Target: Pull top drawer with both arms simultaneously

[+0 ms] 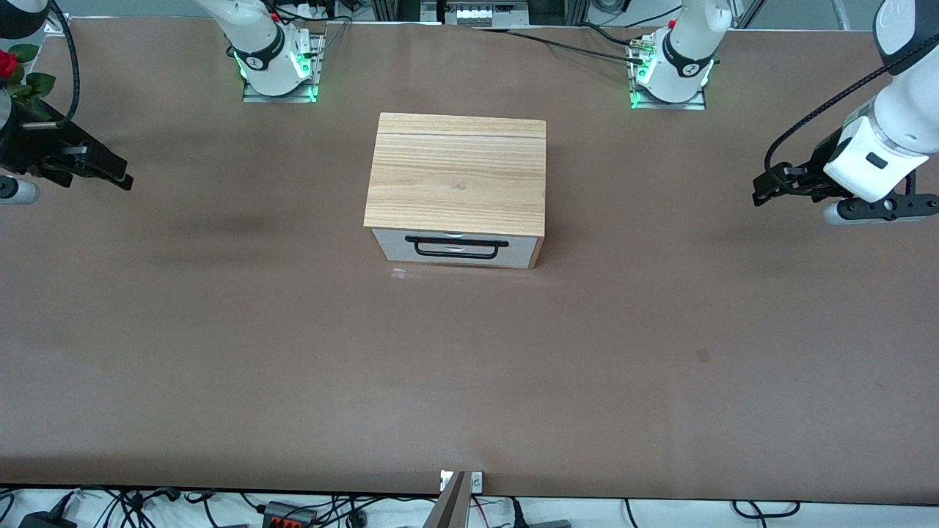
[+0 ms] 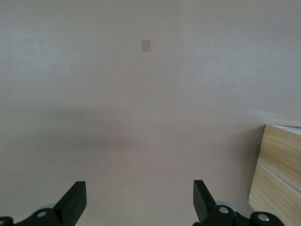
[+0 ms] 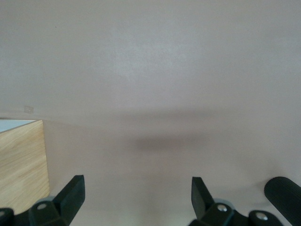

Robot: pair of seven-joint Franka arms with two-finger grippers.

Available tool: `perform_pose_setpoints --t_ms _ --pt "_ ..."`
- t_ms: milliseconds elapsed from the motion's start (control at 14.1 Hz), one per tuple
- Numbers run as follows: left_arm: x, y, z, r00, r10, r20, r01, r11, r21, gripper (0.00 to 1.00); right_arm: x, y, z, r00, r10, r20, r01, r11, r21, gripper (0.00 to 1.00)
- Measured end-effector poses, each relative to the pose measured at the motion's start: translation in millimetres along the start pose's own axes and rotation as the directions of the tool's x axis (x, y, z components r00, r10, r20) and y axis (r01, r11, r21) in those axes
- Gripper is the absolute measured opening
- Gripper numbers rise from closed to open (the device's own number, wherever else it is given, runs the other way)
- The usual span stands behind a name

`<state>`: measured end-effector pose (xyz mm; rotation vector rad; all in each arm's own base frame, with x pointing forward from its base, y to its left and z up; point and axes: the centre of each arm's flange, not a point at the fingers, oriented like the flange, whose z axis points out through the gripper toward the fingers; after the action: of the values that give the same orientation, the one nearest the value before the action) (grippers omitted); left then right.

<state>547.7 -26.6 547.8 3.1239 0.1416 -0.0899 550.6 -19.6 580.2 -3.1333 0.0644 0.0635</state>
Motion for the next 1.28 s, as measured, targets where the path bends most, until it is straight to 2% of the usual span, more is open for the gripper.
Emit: perform_pose_setpoints --t_ms 497,781,852,923,994,1065,1206,1277 --pt "-0.1 -0.3 -2.4 1.000 0.005 0.000 -0.005 1.000 0.000 1.00 -0.8 -2.9 1.1 1.000 -0.005 0.009 0.005 1.000 0.000 1.00" --pt "1.2 0.5 -0.7 1.000 0.027 0.003 -0.027 1.000 0.000 1.00 1.4 -21.9 26.5 0.994 -0.035 0.108 0.033 0.999 0.014 1.00" --pt "2.5 1.2 0.6 1.000 0.030 0.005 -0.030 1.000 0.000 1.00 5.0 -35.9 38.3 0.990 -0.052 0.133 0.047 0.998 0.044 1.00" --pt "4.6 2.2 2.0 0.999 0.032 0.007 -0.032 0.999 -0.001 1.00 9.4 -52.9 53.0 0.984 -0.069 0.162 0.052 0.993 0.104 1.00" --pt "7.4 4.6 3.3 0.999 0.033 0.010 -0.033 0.999 -0.012 1.00 14.5 -69.5 69.1 0.978 -0.080 0.193 0.045 0.982 0.182 1.00" --pt "11.0 9.4 6.5 0.999 0.030 0.019 -0.029 0.998 -0.053 1.00 20.2 -83.8 86.3 0.970 -0.087 0.226 0.026 0.965 0.260 1.00" --pt "23.3 24.6 27.3 0.997 0.016 0.072 0.000 0.978 -0.209 1.00 31.4 -101.4 118.9 0.956 -0.111 0.273 0.000 0.926 0.378 1.00" --pt "34.6 32.5 43.7 0.995 0.016 0.096 0.014 0.953 -0.304 1.00 36.9 -107.9 132.5 0.951 -0.140 0.274 0.008 0.902 0.432 1.00"
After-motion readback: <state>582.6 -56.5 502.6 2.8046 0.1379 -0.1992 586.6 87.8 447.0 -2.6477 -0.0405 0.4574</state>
